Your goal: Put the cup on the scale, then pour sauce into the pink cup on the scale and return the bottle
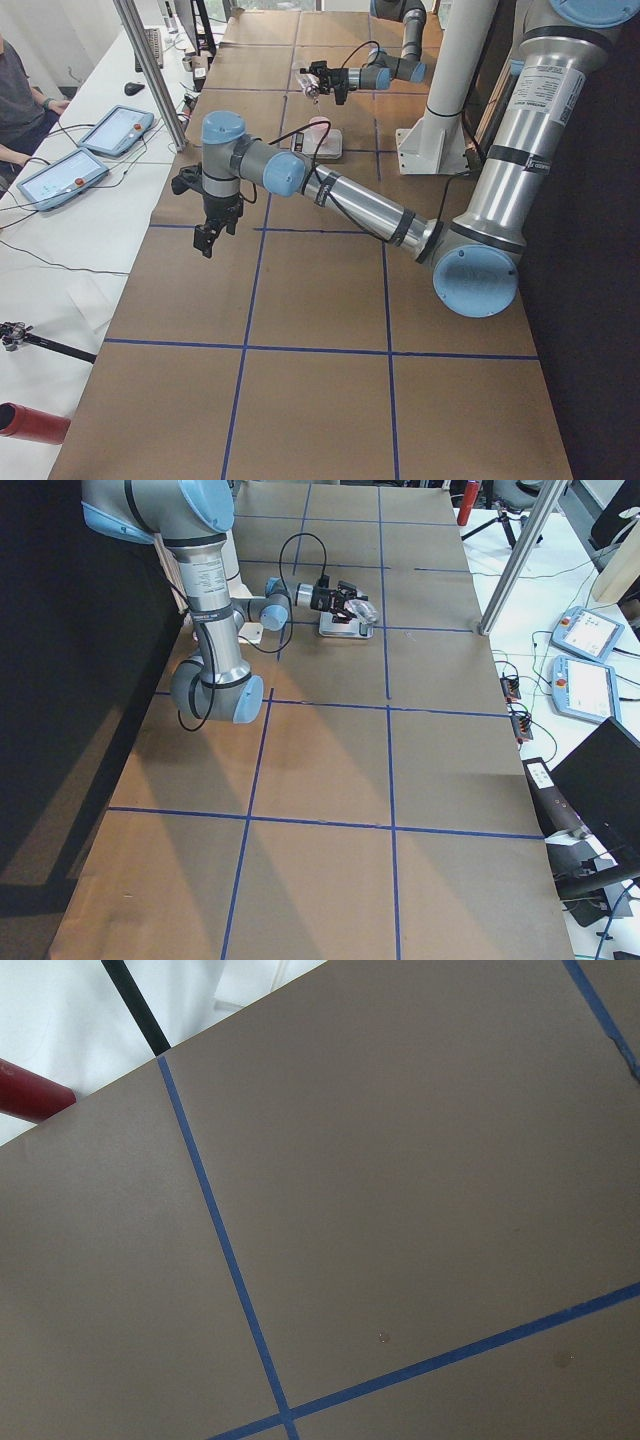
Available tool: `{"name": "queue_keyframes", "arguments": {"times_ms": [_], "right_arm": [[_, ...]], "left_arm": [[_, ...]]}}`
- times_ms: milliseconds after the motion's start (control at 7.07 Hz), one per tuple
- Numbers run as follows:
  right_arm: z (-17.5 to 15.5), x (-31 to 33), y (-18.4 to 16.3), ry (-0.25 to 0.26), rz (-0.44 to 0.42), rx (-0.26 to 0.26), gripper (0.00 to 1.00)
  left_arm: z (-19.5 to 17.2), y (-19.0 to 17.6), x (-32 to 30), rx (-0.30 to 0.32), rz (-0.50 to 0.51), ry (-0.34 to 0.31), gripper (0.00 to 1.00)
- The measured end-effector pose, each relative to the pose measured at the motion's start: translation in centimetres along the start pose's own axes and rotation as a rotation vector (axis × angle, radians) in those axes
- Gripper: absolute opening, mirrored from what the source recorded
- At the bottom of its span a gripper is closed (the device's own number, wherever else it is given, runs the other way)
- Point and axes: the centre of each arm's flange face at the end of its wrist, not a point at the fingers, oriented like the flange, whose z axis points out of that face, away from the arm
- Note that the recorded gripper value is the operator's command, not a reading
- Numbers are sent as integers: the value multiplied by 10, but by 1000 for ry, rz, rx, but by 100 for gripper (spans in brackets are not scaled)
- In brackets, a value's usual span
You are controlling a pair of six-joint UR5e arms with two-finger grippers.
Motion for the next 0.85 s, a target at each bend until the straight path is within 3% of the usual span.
{"name": "queue_keyframes", "arguments": {"times_ms": [848], "right_arm": [[-8,-2,1,-195,586,55,0]], "left_arm": [[-12,-1,0,20,-12,31,100]]}}
